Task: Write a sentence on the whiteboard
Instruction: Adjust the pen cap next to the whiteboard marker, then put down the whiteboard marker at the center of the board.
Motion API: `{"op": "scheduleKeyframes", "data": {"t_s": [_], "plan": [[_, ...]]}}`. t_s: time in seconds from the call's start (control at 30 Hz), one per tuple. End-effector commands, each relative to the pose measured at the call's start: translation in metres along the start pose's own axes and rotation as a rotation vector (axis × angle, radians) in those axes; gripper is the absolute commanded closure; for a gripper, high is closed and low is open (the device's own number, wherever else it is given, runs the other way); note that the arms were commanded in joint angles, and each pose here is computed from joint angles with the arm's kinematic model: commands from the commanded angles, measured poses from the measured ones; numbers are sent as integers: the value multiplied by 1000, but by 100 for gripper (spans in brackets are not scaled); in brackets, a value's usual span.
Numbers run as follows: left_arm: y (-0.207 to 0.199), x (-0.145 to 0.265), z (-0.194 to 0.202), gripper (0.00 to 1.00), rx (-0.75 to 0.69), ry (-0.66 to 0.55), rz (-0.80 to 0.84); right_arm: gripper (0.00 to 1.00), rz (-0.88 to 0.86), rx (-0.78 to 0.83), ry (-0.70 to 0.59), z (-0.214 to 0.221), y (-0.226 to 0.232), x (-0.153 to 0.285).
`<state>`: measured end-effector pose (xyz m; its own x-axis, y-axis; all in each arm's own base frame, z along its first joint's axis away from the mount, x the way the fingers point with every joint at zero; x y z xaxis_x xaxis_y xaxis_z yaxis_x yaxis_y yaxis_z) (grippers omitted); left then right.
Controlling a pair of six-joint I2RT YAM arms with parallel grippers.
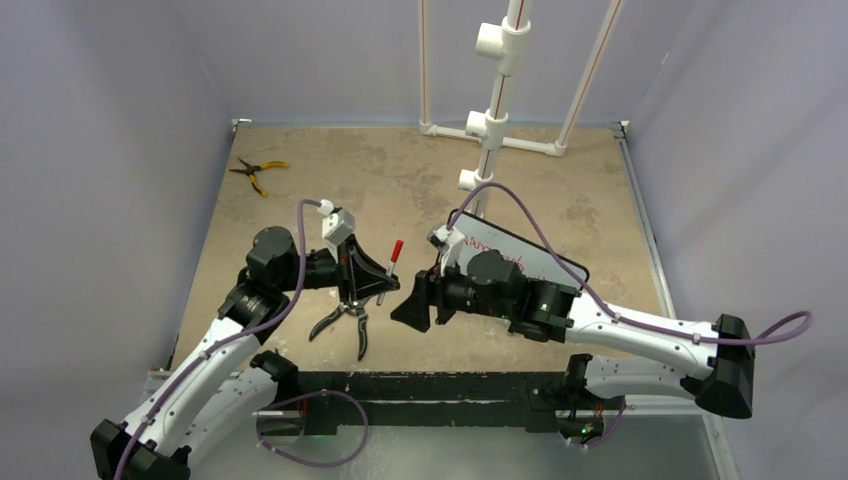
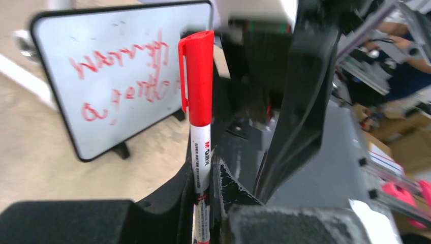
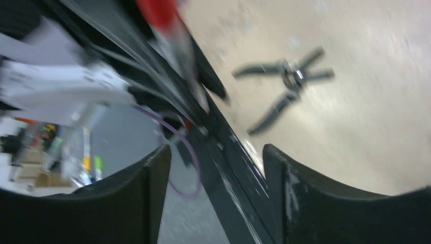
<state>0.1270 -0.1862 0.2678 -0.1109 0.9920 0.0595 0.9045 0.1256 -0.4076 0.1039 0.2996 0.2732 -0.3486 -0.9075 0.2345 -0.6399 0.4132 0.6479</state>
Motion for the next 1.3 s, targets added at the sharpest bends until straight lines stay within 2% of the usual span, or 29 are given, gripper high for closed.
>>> {"op": "scheduleKeyframes", "data": {"t_s": [0.0,0.03,0.13,0.23,0.3,0.43,0.67,0.87,0.93,1.03,1.17,1.27], "plan": [[19,8,-1,100,-33,-16,-208,24,240,-25,62,7,-20,10],[21,9,3,100,-13,-11,-221,19,270,-26,22,0,-21,12],[32,10,11,100,43,-2,-305,12,337,-27,-80,-18,-23,18],[54,12,23,100,133,22,-460,3,403,-14,-154,-26,-31,26],[73,15,36,100,208,41,-596,2,449,-5,-207,-33,-36,31],[100,16,54,100,312,65,-759,1,474,38,-340,-54,-36,47],[141,3,60,98,352,-16,-873,1,544,168,-532,-88,-42,73],[173,-6,86,90,385,32,-929,1,639,221,-657,-120,-66,98],[178,-7,94,84,387,52,-944,1,673,241,-701,-126,-74,107],[185,-6,100,68,390,61,-971,1,711,252,-750,-133,-84,118],[191,-3,92,39,400,1,-1016,1,782,232,-784,-140,-107,129],[195,5,74,31,393,-37,-1068,1,814,206,-813,-145,-123,138]]}}
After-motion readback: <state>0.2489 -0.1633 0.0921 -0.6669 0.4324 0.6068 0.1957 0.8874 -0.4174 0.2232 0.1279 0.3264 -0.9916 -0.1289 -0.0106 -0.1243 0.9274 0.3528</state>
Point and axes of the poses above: each gripper's point midway between its finger pads, its own x axis back along the fingers, its own y axis along the line the jaws close on, z = x × y, the point moved 6 cm from there along x, back along the fingers, and after that the axes turned 4 degrees about -x, right-handed, at the moved point
